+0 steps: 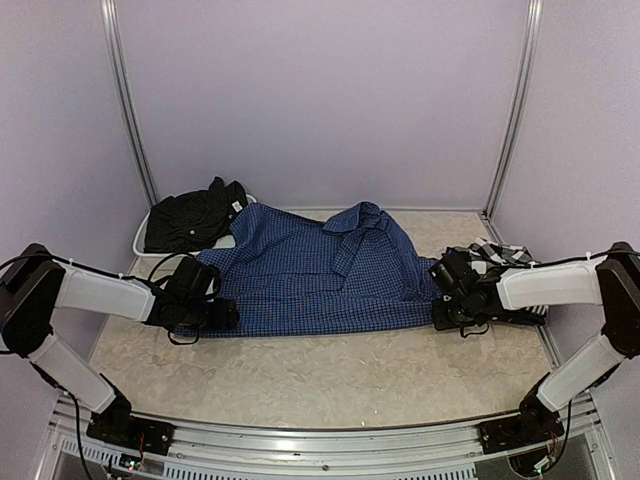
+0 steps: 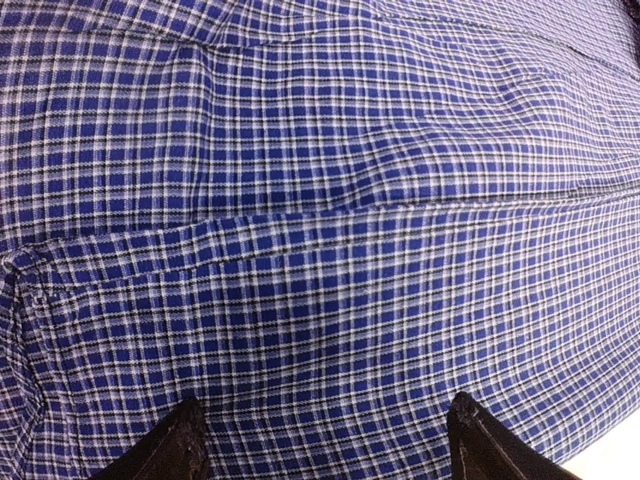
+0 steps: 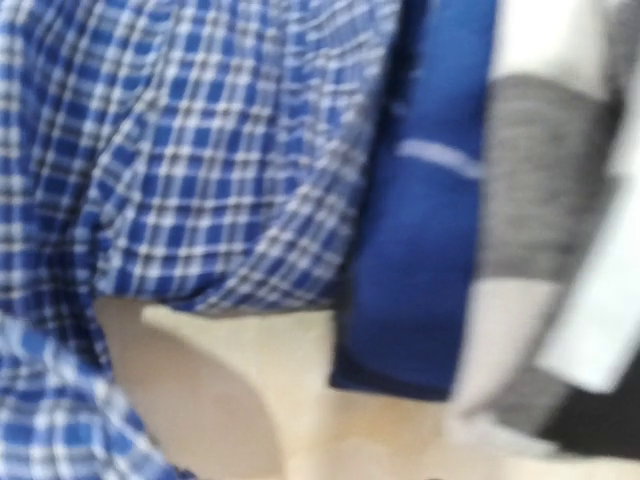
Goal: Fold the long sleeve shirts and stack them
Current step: Smooth out the 1/3-folded shirt at the center of the board, then move the 1/3-folded shirt to the center of the board.
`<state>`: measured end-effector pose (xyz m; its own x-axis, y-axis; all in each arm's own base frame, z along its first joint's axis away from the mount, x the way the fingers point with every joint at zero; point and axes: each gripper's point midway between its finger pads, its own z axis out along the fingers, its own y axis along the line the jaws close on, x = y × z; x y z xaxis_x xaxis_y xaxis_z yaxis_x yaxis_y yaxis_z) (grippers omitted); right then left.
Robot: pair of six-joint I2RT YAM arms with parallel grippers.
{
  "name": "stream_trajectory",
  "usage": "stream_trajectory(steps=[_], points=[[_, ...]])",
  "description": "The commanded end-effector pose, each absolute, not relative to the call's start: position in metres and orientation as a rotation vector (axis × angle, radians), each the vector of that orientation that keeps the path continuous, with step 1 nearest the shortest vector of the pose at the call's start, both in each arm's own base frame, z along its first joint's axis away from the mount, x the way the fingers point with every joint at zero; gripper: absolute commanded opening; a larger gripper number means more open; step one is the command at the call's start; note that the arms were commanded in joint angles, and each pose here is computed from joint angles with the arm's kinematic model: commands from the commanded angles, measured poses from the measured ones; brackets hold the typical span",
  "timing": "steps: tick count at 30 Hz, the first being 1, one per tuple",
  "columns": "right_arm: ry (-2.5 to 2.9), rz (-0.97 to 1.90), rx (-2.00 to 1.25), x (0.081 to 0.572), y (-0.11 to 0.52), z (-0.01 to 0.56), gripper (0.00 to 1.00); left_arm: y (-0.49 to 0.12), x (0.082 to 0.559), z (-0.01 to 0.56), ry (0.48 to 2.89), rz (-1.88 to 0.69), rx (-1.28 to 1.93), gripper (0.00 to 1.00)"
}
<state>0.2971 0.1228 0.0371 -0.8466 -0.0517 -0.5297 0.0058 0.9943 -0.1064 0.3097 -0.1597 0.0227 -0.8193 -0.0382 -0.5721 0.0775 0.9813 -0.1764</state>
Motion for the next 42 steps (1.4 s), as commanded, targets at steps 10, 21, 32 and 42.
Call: stream_trajectory(steps=[10, 21, 32, 42], points=[[2.55, -0.277, 0.04, 0.292, 0.087, 0.061, 0.41, -0.137, 0.275, -0.009, 2.673, -0.172, -0.011, 0.78], [2.461, 0.131, -0.216, 0.298, 0.153, 0.084, 0.5, -0.142, 0.269, -0.009, 2.678, -0.188, 0.004, 0.78], [2.366, 0.309, -0.389, 0.353, 0.234, 0.106, 0.48, -0.141, 0.253, -0.002, 2.659, -0.221, -0.037, 0.79], [2.383, 0.363, -0.535, 0.381, 0.283, 0.083, 0.4, -0.147, 0.251, 0.003, 2.649, -0.236, -0.021, 0.79]])
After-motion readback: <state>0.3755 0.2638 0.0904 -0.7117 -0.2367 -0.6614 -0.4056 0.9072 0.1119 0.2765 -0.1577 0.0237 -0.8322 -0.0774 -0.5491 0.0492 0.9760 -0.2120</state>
